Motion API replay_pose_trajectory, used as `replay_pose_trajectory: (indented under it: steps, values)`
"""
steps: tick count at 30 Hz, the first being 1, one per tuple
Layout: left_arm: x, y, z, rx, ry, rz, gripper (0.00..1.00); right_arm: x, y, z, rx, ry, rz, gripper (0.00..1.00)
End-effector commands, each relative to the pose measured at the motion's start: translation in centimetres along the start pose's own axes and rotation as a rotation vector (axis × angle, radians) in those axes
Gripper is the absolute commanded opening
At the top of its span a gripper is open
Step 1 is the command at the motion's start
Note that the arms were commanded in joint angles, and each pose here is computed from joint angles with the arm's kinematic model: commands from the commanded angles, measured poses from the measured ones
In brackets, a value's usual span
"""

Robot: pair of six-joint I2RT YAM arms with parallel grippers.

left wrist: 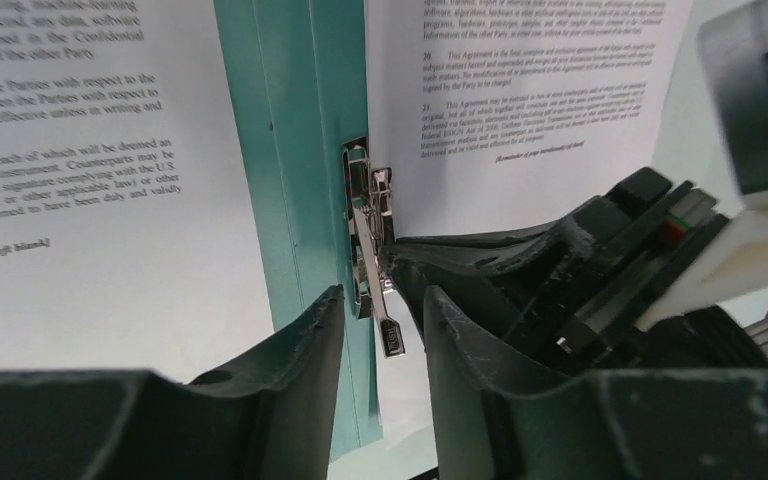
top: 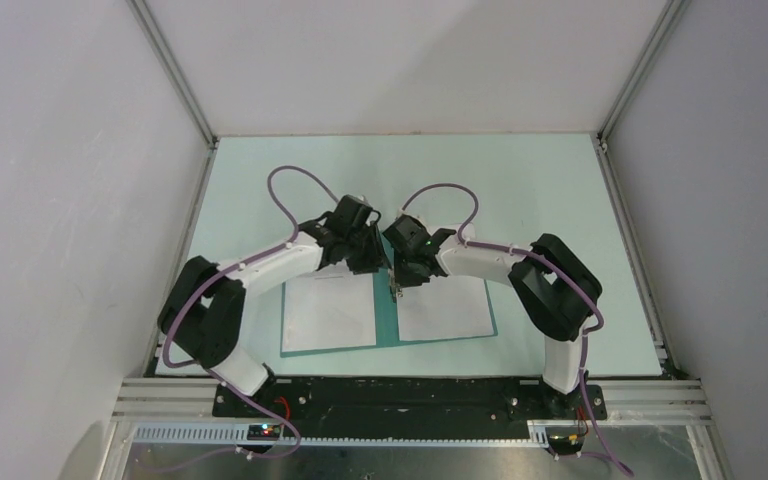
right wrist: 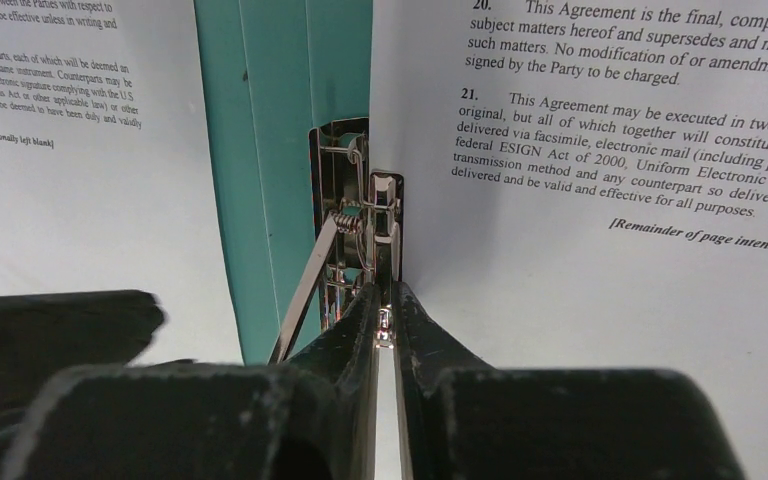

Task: Put the files into the folder

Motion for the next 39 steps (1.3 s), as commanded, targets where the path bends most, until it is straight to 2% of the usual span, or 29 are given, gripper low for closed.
replay_pose_trajectory:
  steps: [1, 9, 13, 21, 30, 39]
  values:
    - [0.3, -1.1, 0.7, 0.011, 0.022, 0.028, 0.39, 0.8, -1.3, 0.7, 0.03, 0.024, 0.018, 0.11]
    - [1.5, -0.9, 2.2, -0.013, 0.071, 0.041, 0.22, 0.8, -1.4, 0.8, 0.023, 0.028, 0.027, 0.1]
    - [2.0, -0.9, 2.8, -0.021, 0.091, 0.053, 0.18, 0.7, -1.4, 0.9, 0.019, 0.028, 0.026, 0.1]
    - [2.6, -0.4, 3.4, -0.045, 0.108, 0.054, 0.17, 0.6, -1.5, 0.9, 0.016, 0.03, 0.03, 0.1]
    - [0.6, 0.1, 1.0, -0.056, 0.021, 0.029, 0.23, 0.7, -1.6, 1.1, 0.017, 0.037, 0.033, 0.1]
    - [-0.6, -0.8, 1.3, -0.026, 0.03, 0.029, 0.24, 0.6, -1.6, 0.9, 0.019, 0.033, 0.033, 0.1]
Point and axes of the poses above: each gripper's point midway between its finger pads, its own z axis out along the fingers, its own y axis along the line the jaws close on, x = y × z, the point moved 5 cm from there along -z, back along the fingers, and after that the axes turned 7 degrees about z, right-handed, at the moved point
